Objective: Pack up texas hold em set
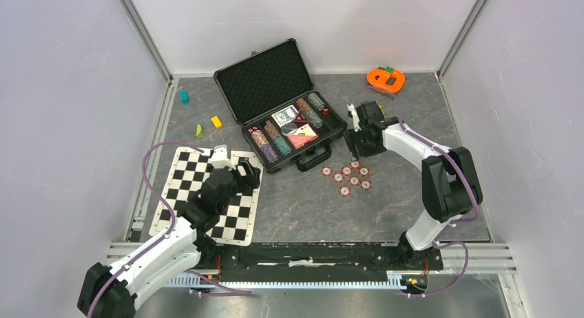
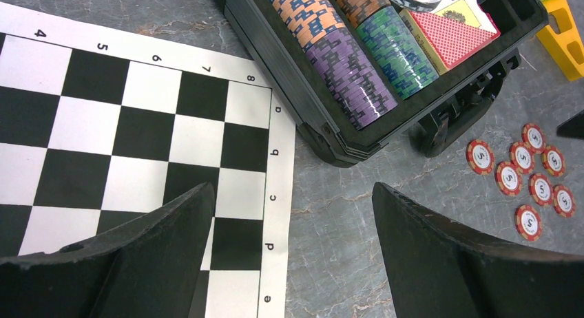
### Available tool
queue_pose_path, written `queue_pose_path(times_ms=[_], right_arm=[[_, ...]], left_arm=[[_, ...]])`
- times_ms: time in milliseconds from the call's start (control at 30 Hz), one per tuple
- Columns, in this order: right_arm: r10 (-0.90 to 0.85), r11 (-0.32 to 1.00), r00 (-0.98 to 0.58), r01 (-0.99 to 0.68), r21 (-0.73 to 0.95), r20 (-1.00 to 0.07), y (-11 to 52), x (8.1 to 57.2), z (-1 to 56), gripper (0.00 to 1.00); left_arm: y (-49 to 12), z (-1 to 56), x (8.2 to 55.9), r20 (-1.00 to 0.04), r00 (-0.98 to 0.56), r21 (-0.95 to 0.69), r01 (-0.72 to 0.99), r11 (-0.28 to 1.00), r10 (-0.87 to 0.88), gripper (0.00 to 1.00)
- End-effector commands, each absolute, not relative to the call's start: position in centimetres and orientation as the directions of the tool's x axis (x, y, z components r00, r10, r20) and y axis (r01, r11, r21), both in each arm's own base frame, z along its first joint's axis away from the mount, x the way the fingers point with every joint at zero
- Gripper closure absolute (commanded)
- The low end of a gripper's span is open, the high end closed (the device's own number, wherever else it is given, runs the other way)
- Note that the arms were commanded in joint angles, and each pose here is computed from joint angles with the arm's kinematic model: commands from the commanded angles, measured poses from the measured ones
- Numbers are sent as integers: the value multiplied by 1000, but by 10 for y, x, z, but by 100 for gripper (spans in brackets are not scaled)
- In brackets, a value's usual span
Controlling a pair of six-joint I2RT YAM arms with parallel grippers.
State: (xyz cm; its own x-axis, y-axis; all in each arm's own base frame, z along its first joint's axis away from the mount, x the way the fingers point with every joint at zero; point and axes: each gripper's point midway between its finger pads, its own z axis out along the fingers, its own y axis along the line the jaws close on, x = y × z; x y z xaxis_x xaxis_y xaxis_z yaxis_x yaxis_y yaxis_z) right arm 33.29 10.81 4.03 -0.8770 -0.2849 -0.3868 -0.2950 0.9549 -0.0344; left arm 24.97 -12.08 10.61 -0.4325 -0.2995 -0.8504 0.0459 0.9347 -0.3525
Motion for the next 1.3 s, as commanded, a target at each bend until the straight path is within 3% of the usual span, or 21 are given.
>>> queue_pose_path(times_ms=[0, 67, 167, 267, 500, 833, 1267], right_arm=[[-200, 980, -804, -157, -125, -560, 74, 371, 97, 18], [-150, 983, -781, -54, -174, -606, 48, 377, 111, 2], [-34, 977, -748, 115, -180, -663, 9, 384, 126, 2], [114, 972, -765, 218, -87, -633, -14, 393, 119, 2], [302, 931, -778, 365, -5, -550, -46, 409, 94, 16], [356, 908, -787, 419, -13, -504, -50, 424, 64, 27], [407, 884, -792, 467, -21, -455, -65, 425, 29, 33]], left_arm=[[-126, 124, 255, -868, -391, -364, 81, 928, -306, 9], [-125, 125, 255, -869, -387, -364, 78, 928, -308, 8], [-123, 122, 253, -863, -400, -361, 64, 930, -308, 6], [-124, 122, 252, -861, -399, -370, 68, 927, -315, 6], [-126, 120, 252, -857, -406, -376, 72, 924, -317, 6], [-126, 120, 252, -858, -407, -373, 71, 925, -315, 6], [-125, 119, 253, -859, -406, -371, 70, 926, -313, 6]])
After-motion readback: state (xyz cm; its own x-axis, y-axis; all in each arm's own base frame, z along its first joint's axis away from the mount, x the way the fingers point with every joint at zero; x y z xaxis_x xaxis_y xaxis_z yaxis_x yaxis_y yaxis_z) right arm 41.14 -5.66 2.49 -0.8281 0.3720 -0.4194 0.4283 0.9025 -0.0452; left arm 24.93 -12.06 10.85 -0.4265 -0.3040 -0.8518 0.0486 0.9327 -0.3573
